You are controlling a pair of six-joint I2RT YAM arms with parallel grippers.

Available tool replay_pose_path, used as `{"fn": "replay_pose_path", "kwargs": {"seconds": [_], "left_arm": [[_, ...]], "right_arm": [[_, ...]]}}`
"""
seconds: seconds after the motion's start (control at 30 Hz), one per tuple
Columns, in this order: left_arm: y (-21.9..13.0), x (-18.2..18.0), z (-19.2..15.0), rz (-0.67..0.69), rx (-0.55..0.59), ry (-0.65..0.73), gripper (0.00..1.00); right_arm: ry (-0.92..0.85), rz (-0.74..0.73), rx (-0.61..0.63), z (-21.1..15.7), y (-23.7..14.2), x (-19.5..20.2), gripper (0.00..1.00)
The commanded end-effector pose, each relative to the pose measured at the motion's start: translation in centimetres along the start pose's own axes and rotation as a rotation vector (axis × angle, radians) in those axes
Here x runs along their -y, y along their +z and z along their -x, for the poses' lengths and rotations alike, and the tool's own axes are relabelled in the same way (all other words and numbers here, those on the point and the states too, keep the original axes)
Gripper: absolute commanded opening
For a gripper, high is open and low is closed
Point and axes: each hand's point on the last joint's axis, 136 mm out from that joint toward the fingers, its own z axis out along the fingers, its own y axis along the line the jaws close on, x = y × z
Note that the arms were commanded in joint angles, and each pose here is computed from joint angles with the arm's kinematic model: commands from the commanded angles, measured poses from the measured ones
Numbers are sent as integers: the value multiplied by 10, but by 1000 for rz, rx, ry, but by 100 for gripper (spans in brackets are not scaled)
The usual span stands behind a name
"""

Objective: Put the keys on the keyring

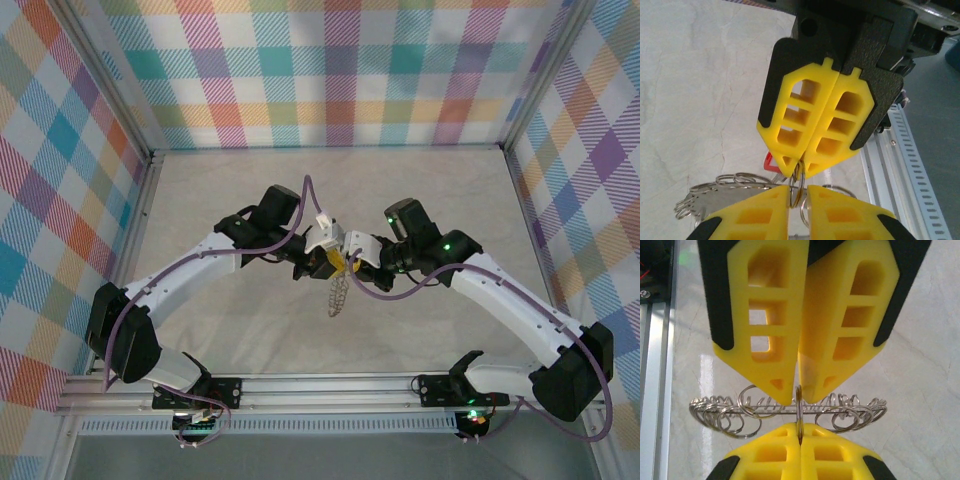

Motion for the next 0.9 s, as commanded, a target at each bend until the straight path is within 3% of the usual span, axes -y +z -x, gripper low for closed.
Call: {"fn": "replay_pose_path", "kwargs": {"seconds": [0.0,0.17,0.4,0.5,0.57,0.7,0.77,0.87], "left_arm": [[3,8,12,-41,44,10,17],[3,11,13,-53,56,20,17],[3,15,6,-68,39,44,4],[2,17,2,-68,20,54,16],[1,14,0,-50,2,46,19],[1,12,-4,-33,-17,45,13],[0,12,-2,-31,-14,49,1],[-3,14,2,-29,-2,63,0]], "right_arm": [[-52,-7,105,30,-5,4,0],[-51,-17,126,33,-9,4,0],[-51,-42,156,38,-14,5,0],[-54,-52,159,39,-16,5,0],[-54,-55,161,39,-17,6,0],[-54,-51,169,41,-17,6,0],[-54,-46,171,42,-16,6,0],[-53,-42,176,43,-16,6,0]]}}
